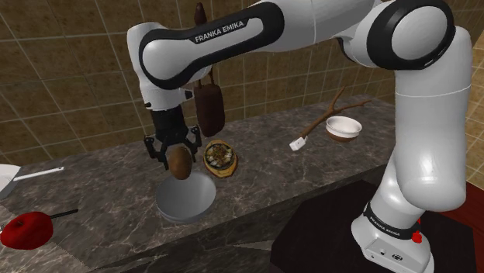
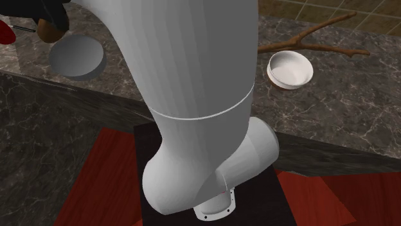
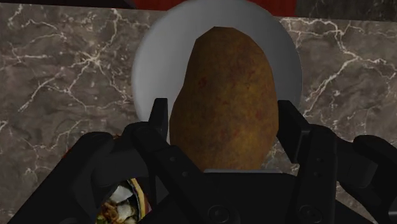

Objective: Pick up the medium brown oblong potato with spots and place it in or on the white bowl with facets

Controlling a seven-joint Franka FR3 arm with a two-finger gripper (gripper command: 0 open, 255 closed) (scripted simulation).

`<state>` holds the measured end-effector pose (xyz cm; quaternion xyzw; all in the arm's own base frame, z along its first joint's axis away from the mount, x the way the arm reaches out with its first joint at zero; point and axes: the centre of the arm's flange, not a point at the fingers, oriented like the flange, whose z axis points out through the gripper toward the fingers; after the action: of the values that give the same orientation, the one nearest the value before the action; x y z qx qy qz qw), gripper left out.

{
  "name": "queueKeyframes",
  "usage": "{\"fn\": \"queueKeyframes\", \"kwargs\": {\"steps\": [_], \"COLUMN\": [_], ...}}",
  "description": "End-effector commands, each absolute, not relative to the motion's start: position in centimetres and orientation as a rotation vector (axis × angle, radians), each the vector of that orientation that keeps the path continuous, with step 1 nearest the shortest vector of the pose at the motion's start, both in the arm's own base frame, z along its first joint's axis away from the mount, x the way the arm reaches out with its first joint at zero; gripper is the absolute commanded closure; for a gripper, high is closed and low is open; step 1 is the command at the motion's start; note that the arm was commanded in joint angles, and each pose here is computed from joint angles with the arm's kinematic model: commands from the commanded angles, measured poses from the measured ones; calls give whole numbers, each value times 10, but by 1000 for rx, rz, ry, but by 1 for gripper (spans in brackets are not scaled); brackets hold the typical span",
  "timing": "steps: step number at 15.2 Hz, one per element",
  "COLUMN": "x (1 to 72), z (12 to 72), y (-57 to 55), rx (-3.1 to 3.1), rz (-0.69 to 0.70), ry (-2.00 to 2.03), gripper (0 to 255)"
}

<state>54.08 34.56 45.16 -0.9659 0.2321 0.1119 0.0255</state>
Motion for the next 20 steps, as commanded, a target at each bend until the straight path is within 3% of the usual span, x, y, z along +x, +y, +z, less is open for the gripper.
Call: {"fn": "queueKeyframes", "kwargs": {"steps": [1,14,20], "x": [548,548,548], "z": [449,380,380], "y": [358,358,358], "rx": [-2985,-2985,-2985], "rz": [345,345,345], "ry": [721,721,721], "gripper": [255,255,255]}}
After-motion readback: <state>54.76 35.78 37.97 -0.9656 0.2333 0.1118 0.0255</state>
